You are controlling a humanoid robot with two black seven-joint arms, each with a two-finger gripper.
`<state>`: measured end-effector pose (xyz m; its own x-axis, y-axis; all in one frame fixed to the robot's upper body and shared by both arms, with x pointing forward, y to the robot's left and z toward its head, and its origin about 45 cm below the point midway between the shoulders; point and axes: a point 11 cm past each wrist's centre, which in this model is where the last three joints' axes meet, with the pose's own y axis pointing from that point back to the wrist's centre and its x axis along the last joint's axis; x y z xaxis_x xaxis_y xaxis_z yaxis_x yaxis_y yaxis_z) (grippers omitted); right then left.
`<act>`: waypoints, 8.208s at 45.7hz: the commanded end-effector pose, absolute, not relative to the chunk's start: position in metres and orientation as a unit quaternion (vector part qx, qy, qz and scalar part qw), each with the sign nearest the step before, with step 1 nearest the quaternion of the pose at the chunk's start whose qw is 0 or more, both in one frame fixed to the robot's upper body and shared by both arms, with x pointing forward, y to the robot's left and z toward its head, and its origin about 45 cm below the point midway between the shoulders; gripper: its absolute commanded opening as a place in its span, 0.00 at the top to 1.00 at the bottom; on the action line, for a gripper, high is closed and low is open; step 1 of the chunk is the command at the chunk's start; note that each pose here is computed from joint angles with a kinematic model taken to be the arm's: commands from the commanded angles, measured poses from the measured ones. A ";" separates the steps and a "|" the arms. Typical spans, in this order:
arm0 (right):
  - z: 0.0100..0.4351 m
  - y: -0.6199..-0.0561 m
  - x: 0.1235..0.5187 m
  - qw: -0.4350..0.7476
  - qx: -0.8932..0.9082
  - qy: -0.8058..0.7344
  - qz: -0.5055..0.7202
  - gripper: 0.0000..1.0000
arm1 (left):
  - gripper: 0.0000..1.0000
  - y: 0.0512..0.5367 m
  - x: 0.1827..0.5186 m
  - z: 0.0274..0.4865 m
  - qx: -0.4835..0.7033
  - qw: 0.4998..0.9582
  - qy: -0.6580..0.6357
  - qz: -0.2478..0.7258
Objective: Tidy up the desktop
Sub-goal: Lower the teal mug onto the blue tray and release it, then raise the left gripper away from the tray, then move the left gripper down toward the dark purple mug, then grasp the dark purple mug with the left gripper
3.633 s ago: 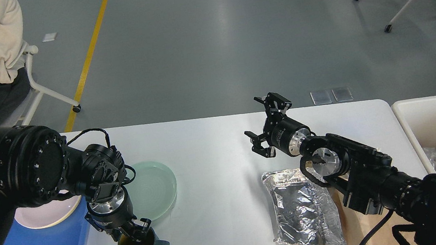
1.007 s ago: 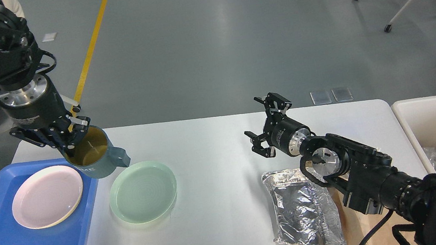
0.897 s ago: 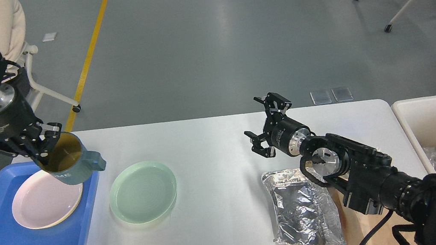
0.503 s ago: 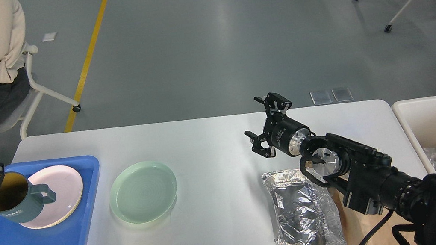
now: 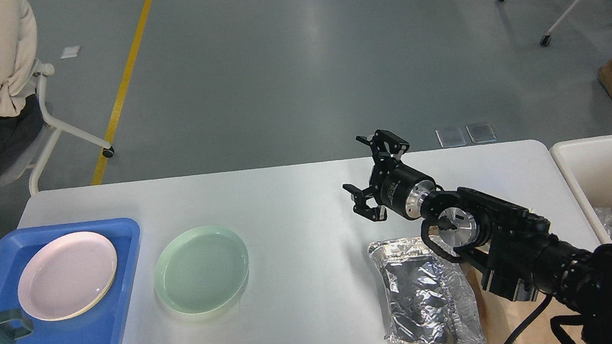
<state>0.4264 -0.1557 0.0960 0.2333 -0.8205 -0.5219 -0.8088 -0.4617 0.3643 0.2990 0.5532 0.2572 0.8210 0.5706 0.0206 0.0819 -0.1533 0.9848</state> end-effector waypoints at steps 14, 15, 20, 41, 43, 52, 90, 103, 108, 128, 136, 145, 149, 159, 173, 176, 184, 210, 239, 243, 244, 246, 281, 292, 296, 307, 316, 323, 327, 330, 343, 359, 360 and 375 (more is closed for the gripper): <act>0.096 -0.156 0.426 0.009 0.785 -0.519 -0.338 0.00 | 0.99 0.561 0.302 0.223 0.745 0.603 0.211 0.191; 0.096 -0.156 0.427 0.008 0.785 -0.519 -0.338 0.00 | 0.99 0.560 0.303 0.222 0.745 0.604 0.210 0.189; 0.096 -0.156 0.426 0.009 0.785 -0.519 -0.338 0.00 | 0.99 0.555 0.303 0.214 0.747 0.604 0.211 0.179; 0.096 -0.156 0.426 0.009 0.785 -0.519 -0.338 0.00 | 0.99 0.565 0.268 0.179 0.759 0.585 0.247 0.145; 0.096 -0.156 0.426 0.009 0.785 -0.519 -0.338 0.00 | 0.99 0.569 0.266 0.179 0.762 0.580 0.248 0.145; 0.097 -0.156 0.427 0.008 0.786 -0.519 -0.337 0.00 | 0.98 0.581 0.255 0.176 0.769 0.568 0.255 0.145; 0.096 -0.156 0.427 0.008 0.785 -0.519 -0.338 0.00 | 0.91 0.573 0.275 0.188 0.784 0.560 0.231 0.133; 0.096 -0.156 0.427 0.008 0.785 -0.519 -0.338 0.00 | 0.63 0.571 0.281 0.193 0.784 0.561 0.225 0.138; 0.096 -0.156 0.426 0.009 0.785 -0.519 -0.338 0.00 | 0.59 0.572 0.280 0.195 0.786 0.559 0.225 0.137; 0.096 -0.156 0.427 0.008 0.785 -0.519 -0.338 0.00 | 0.09 0.565 0.293 0.219 0.770 0.577 0.219 0.161; 0.096 -0.156 0.427 0.008 0.785 -0.519 -0.338 0.00 | 0.07 0.555 0.305 0.259 0.757 0.591 0.210 0.184; 0.096 -0.156 0.427 0.008 0.785 -0.519 -0.338 0.00 | 0.05 0.529 0.329 0.317 0.737 0.617 0.174 0.214; 0.096 -0.156 0.427 0.008 0.785 -0.519 -0.338 0.00 | 0.04 0.510 0.340 0.344 0.722 0.637 0.149 0.225; 0.096 -0.156 0.426 0.009 0.785 -0.519 -0.338 0.00 | 0.04 0.451 0.376 0.394 0.713 0.663 0.069 0.218; 0.096 -0.156 0.427 0.008 0.785 -0.519 -0.338 0.00 | 0.04 0.314 0.399 0.412 0.691 0.713 -0.027 0.113; 0.096 -0.156 0.426 0.009 0.785 -0.519 -0.338 0.00 | 0.04 0.290 0.400 0.407 0.692 0.716 -0.040 0.086; 0.096 -0.156 0.426 0.009 0.785 -0.519 -0.338 0.00 | 0.04 0.216 0.390 0.381 0.688 0.722 -0.069 -0.006; 0.096 -0.156 0.427 0.008 0.785 -0.519 -0.338 0.00 | 0.04 0.169 0.337 0.292 0.734 0.657 -0.042 -0.167; 0.096 -0.156 0.427 0.008 0.785 -0.520 -0.338 0.00 | 0.04 0.192 0.275 0.185 0.751 0.595 0.048 -0.283; 0.096 -0.156 0.426 0.009 0.785 -0.519 -0.338 0.00 | 0.04 0.197 0.272 0.178 0.752 0.592 0.055 -0.285; 0.096 -0.156 0.426 0.009 0.785 -0.519 -0.338 0.00 | 0.04 0.199 0.273 0.178 0.754 0.590 0.056 -0.284; 0.096 -0.156 0.426 0.009 0.785 -0.519 -0.338 0.00 | 0.04 0.206 0.274 0.179 0.759 0.585 0.059 -0.280; 0.096 -0.156 0.426 0.009 0.785 -0.519 -0.338 0.00 | 0.04 0.222 0.289 0.154 0.760 0.625 0.034 -0.176; 0.096 -0.156 0.426 0.009 0.785 -0.518 -0.338 0.00 | 0.05 0.226 0.293 0.167 0.734 0.662 0.099 -0.110; 0.096 -0.156 0.427 0.008 0.785 -0.519 -0.338 0.00 | 0.06 0.230 0.294 0.170 0.728 0.668 0.123 -0.087; 0.096 -0.156 0.427 0.008 0.785 -0.520 -0.338 0.00 | 0.06 0.247 0.290 0.176 0.707 0.682 0.188 -0.025; 0.096 -0.156 0.427 0.008 0.785 -0.519 -0.338 0.00 | 0.06 0.257 0.286 0.167 0.699 0.685 0.206 -0.001; 0.096 -0.156 0.427 0.008 0.785 -0.519 -0.338 0.00 | 0.06 0.270 0.284 0.148 0.708 0.679 0.190 0.039; 0.096 -0.156 0.426 0.009 0.785 -0.519 -0.338 0.00 | 0.06 0.275 0.284 0.137 0.715 0.675 0.175 0.060; 0.096 -0.156 0.427 0.008 0.785 -0.519 -0.338 0.00 | 0.06 0.277 0.283 0.133 0.716 0.673 0.174 0.063; 0.096 -0.156 0.426 0.009 0.785 -0.519 -0.338 0.00 | 0.06 0.278 0.281 0.130 0.715 0.673 0.177 0.063; 0.096 -0.156 0.426 0.009 0.785 -0.519 -0.338 0.00 | 0.42 0.276 0.271 0.132 0.711 0.672 0.206 0.028; 0.096 -0.156 0.427 0.008 0.785 -0.519 -0.338 0.00 | 0.45 0.275 0.270 0.132 0.710 0.672 0.210 0.023; 0.096 -0.156 0.427 0.008 0.785 -0.519 -0.338 0.00 | 0.80 0.278 0.261 0.137 0.703 0.669 0.243 -0.008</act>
<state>0.4265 -0.1559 0.0959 0.2327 -0.8207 -0.5219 -0.8094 -0.4609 0.3640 0.2614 0.2755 0.1356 0.8858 0.3291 -0.3272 0.3428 0.0114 0.9393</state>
